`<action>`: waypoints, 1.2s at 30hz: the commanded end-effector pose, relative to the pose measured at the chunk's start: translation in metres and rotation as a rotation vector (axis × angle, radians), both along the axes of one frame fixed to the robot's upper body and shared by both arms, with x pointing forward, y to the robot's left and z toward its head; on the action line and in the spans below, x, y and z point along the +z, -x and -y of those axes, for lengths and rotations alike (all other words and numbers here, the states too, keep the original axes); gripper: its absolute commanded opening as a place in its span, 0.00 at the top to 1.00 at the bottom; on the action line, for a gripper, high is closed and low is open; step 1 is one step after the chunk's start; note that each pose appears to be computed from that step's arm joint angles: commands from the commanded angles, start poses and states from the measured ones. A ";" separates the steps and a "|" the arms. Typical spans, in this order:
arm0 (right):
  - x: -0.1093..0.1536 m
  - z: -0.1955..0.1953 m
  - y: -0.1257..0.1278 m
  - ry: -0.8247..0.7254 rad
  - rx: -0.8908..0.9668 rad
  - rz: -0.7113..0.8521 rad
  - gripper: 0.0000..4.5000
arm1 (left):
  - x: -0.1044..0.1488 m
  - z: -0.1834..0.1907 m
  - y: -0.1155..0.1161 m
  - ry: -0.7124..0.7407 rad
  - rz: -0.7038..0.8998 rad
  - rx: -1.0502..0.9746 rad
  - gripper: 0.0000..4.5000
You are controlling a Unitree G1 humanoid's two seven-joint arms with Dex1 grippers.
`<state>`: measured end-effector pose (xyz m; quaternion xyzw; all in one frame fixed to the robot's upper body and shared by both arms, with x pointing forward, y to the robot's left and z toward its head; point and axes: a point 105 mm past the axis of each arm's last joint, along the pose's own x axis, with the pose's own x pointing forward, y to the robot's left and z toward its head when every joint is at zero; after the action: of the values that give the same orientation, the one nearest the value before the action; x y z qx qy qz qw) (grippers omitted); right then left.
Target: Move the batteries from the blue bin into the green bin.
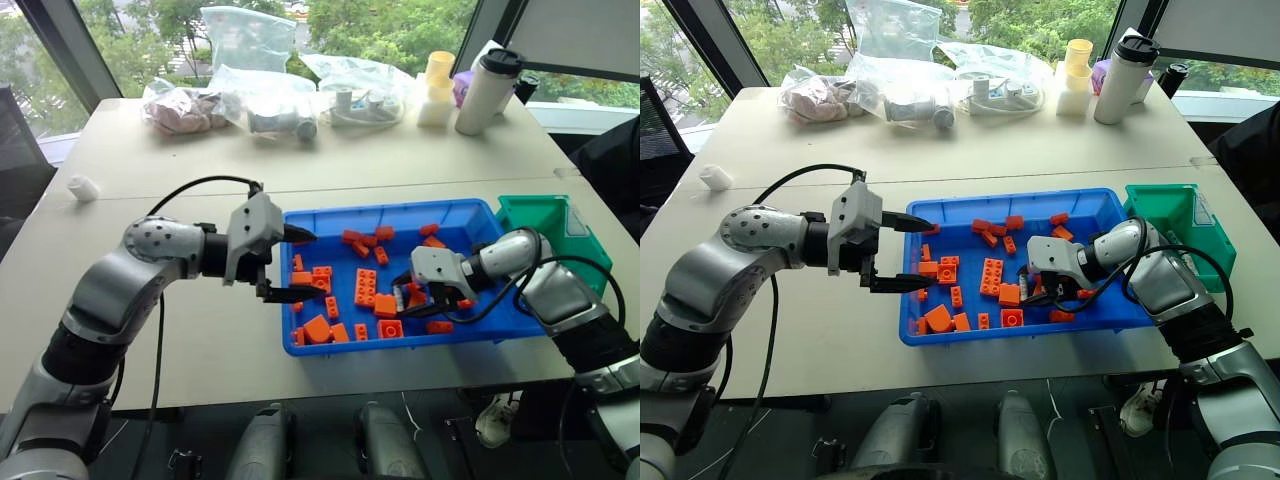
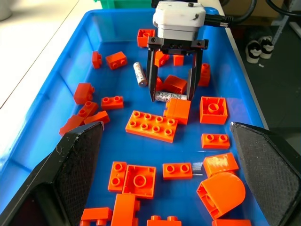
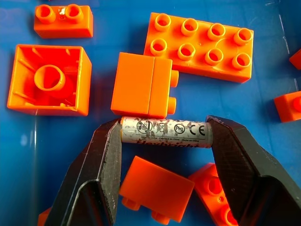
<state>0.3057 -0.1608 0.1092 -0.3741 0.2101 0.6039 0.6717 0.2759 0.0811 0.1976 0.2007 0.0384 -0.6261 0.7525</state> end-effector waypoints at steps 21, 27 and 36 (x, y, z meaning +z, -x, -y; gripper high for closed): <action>0.148 0.154 -0.036 -0.483 -1.052 0.502 0.51 | 0.043 0.031 -0.030 0.308 0.107 0.007 0.00; 0.115 0.203 -0.027 -0.423 -1.336 0.562 0.51 | 0.056 0.058 -0.037 0.402 0.118 -0.032 0.00; 0.104 0.222 -0.022 -0.483 -1.473 0.564 0.51 | 0.044 0.059 -0.035 0.365 0.105 -0.046 0.00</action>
<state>0.3303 -0.3811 0.2024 -0.1237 0.1110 -0.0755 0.9832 0.3135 0.0196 0.2355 0.0854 -0.1020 -0.6304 0.7648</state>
